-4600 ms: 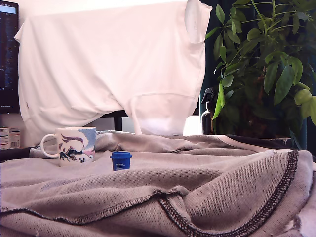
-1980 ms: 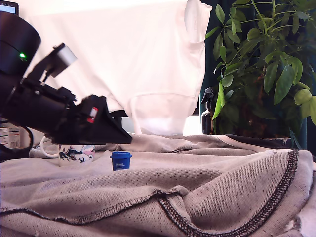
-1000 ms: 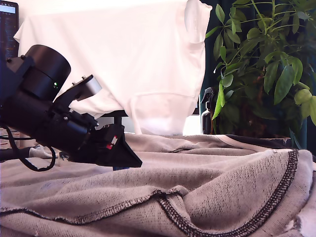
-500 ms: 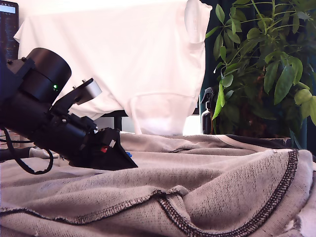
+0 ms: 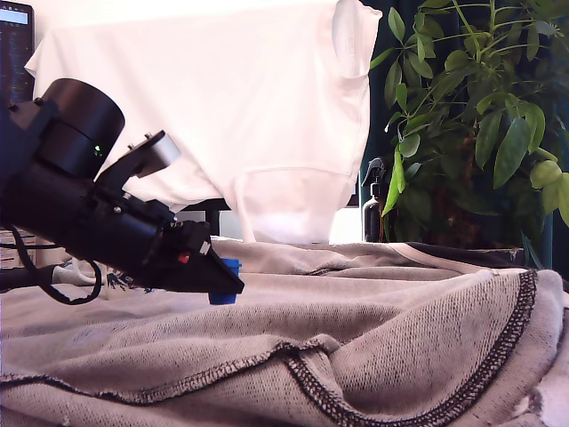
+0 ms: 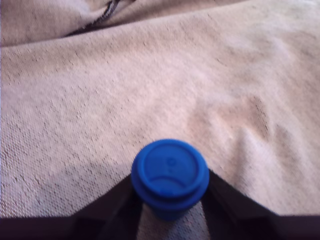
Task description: Pick the blue coffee capsule and place it inside the blue coffee cup
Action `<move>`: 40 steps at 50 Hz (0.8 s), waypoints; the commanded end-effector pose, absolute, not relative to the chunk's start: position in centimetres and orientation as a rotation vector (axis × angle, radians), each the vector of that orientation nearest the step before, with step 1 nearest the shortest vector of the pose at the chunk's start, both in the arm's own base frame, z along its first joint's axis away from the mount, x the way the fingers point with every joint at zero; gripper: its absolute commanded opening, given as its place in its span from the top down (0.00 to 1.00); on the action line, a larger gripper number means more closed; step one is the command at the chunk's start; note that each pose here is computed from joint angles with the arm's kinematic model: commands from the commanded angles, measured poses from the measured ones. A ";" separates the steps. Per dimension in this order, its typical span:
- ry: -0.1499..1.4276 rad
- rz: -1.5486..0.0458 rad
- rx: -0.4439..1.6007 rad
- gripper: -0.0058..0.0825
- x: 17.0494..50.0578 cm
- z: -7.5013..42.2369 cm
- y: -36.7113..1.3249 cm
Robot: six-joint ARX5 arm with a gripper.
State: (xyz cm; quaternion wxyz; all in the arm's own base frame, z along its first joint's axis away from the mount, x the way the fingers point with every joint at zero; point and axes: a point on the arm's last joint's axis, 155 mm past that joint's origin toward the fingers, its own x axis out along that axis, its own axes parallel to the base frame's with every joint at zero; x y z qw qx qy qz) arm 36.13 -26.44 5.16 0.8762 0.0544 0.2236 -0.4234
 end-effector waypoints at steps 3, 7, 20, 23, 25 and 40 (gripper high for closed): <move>0.413 -0.874 0.107 0.71 37.2 6.0 -26.4; 0.365 -0.863 0.104 0.71 38.0 7.1 -26.2; 0.241 -0.748 0.102 0.71 41.8 11.3 -23.5; 0.212 -0.708 0.102 0.71 42.7 12.4 -22.4; 0.195 -0.683 0.102 0.71 43.3 13.2 -21.7; 0.156 -0.521 0.098 0.71 46.0 15.4 -16.0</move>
